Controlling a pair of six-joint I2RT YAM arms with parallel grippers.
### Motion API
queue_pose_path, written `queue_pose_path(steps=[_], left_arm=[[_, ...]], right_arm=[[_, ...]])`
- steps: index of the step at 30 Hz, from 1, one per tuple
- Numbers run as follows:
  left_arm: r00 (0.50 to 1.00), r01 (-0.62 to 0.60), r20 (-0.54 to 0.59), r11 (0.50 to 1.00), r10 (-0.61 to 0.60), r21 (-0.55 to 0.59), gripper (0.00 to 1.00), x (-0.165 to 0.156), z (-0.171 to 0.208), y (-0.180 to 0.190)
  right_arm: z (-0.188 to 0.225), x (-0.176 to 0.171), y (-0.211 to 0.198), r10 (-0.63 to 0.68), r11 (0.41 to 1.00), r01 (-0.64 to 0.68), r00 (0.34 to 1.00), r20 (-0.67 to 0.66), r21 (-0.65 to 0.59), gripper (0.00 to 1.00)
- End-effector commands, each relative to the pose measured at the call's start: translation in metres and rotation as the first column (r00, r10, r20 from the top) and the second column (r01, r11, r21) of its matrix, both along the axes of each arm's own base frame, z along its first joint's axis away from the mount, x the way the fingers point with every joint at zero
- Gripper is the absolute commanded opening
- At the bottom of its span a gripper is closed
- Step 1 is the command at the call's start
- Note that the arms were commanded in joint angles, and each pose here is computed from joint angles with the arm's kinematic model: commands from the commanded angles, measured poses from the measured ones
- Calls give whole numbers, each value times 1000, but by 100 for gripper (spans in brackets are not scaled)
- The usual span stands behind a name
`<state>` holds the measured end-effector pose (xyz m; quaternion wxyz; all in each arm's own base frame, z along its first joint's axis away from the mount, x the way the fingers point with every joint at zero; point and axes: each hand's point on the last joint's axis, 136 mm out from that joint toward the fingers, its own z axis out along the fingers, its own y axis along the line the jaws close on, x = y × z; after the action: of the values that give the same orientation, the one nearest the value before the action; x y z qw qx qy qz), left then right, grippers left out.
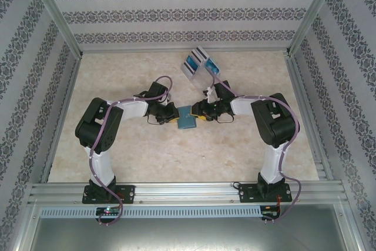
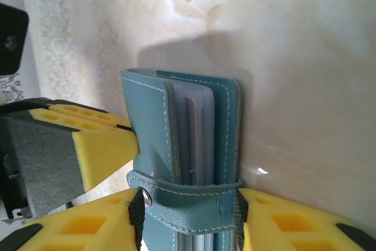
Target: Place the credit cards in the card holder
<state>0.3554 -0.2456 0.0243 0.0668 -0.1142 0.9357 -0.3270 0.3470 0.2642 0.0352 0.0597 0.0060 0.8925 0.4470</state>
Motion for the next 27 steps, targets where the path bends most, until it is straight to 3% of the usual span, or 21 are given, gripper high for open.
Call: queue_pose_path(steps=[1,6,27], left_arm=[[998,12,-60,999,-10,40,13,-17,-18,-1],[998,13,-58,999,-10,39,13,-15,-16,-3],[998,42,-44,999,-41,25,13,-11,-10,-17]], right_arm=[[-17,-7,6,55,998,-55,998,-9,17,47],[-22,-19,19,123,992,-122,992,-17,22,48],[-43,-36,45,243,956,-246,969,-38,-158,46]])
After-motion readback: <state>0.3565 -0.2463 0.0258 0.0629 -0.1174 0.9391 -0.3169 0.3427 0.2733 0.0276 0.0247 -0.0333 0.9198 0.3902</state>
